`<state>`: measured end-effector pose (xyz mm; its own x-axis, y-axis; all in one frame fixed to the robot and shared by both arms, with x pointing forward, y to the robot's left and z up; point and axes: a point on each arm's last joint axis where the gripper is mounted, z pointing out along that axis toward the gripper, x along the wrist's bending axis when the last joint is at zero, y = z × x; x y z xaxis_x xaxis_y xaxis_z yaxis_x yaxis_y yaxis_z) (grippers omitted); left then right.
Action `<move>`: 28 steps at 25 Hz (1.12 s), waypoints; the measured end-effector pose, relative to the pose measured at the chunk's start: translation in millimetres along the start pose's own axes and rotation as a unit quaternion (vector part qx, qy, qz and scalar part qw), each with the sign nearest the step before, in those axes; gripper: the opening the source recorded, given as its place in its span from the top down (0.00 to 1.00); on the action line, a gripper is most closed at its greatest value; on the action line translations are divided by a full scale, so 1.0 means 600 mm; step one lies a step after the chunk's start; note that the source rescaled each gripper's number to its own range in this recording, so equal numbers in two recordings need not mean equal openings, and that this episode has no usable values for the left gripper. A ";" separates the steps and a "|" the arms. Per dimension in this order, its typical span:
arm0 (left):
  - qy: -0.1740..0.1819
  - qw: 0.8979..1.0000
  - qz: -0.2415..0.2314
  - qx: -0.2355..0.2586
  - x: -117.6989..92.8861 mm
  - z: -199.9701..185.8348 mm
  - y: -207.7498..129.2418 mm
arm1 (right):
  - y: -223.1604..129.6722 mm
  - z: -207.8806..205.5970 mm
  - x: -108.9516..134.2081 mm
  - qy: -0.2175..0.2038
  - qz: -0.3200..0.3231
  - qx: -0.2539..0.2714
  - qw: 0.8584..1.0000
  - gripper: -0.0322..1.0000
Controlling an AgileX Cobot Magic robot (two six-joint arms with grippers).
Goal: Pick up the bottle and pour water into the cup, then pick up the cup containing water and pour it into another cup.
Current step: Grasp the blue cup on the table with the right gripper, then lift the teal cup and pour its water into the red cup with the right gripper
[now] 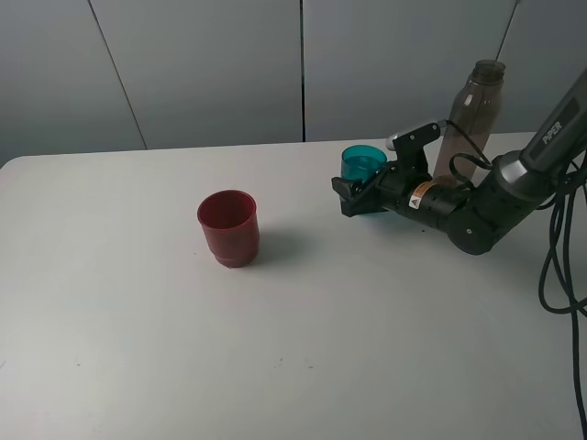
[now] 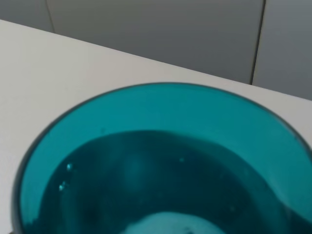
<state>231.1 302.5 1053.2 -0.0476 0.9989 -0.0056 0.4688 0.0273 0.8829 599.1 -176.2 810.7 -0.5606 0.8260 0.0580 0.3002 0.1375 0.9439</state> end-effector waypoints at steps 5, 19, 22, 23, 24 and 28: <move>0.000 1.000 0.000 0.000 0.000 0.000 0.000 | 0.000 0.000 0.001 0.003 -0.002 0.000 1.000 0.90; 0.000 1.000 0.000 0.000 0.000 0.000 0.000 | 0.027 -0.005 0.006 0.017 -0.022 -0.008 1.000 0.90; 0.000 1.000 0.000 0.000 0.000 0.000 0.000 | 0.053 -0.008 0.015 0.027 -0.033 -0.025 0.999 0.90; 0.000 1.000 0.000 0.000 0.000 0.000 0.000 | 0.059 -0.008 0.022 0.032 -0.037 -0.030 0.998 0.90; 0.000 1.000 0.000 0.000 0.000 0.000 0.000 | 0.064 -0.007 0.028 0.036 -0.038 -0.032 0.998 0.90; 0.000 1.000 0.000 0.000 0.000 0.000 0.000 | 0.071 0.003 0.061 0.056 -0.053 -0.014 0.997 0.90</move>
<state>231.1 302.5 1053.2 -0.0476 0.9989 -0.0056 0.4688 0.0273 0.8829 592.5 -139.1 852.2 -0.6705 0.7418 -0.0075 0.2147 0.2037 0.9552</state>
